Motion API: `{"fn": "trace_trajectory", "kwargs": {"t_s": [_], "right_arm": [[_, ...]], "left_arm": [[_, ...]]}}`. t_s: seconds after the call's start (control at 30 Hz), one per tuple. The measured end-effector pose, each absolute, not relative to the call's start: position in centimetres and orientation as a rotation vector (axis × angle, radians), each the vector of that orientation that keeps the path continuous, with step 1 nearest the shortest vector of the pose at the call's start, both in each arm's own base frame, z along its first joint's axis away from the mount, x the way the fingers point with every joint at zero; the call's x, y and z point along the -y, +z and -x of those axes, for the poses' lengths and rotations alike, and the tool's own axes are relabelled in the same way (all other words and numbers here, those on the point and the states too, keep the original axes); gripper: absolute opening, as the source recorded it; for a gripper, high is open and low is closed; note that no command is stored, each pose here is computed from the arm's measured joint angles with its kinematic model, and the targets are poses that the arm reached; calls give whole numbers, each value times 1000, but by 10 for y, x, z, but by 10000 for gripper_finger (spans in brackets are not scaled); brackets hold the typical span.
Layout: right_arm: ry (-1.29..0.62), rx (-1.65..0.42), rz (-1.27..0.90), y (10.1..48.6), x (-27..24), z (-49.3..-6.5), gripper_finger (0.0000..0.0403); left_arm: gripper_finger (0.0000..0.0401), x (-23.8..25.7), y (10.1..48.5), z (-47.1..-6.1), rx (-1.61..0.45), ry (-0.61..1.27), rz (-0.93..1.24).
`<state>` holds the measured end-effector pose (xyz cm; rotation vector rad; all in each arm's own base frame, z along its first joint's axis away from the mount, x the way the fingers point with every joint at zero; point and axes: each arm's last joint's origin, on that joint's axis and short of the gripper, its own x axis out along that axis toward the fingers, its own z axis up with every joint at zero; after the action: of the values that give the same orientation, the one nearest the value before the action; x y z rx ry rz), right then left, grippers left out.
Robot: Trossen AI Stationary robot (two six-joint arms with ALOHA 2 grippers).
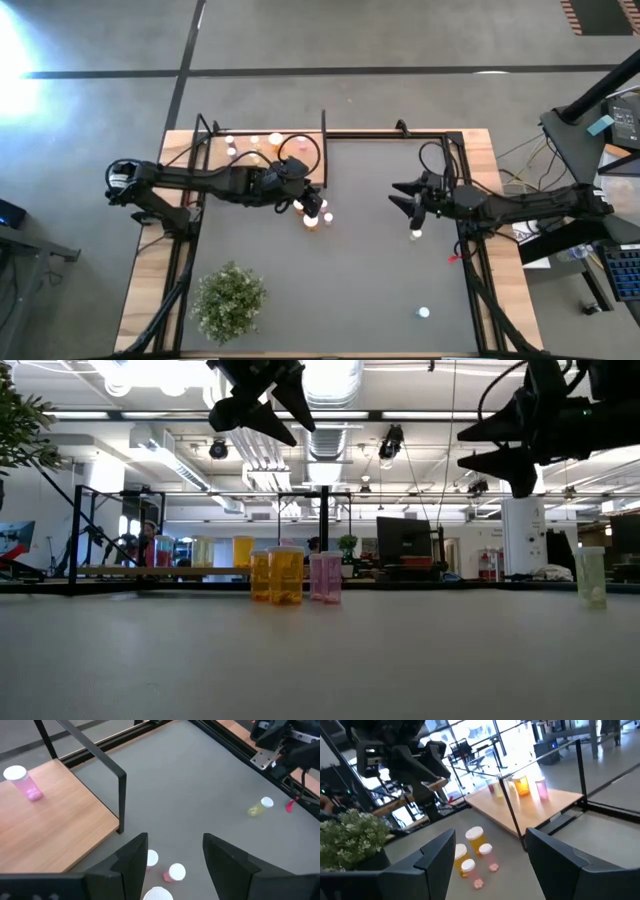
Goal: Pick and place medicine bottles onto shelf by color
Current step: Put the top orange pill bottle on the shelf
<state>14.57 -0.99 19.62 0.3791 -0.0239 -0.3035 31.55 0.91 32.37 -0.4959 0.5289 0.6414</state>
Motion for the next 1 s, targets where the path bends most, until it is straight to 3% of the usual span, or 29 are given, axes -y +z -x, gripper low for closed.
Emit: {"fn": "trace_trajectory", "kwargs": {"t_s": [0.57,1.0], "right_arm": [[-430,-27,-475,156,13,-135,228],[-439,-56,-477,152,13,-134,228]], "left_arm": [[174,-12,323,-315,-537,638,504],[174,-19,299,-320,-601,679,609]]}}
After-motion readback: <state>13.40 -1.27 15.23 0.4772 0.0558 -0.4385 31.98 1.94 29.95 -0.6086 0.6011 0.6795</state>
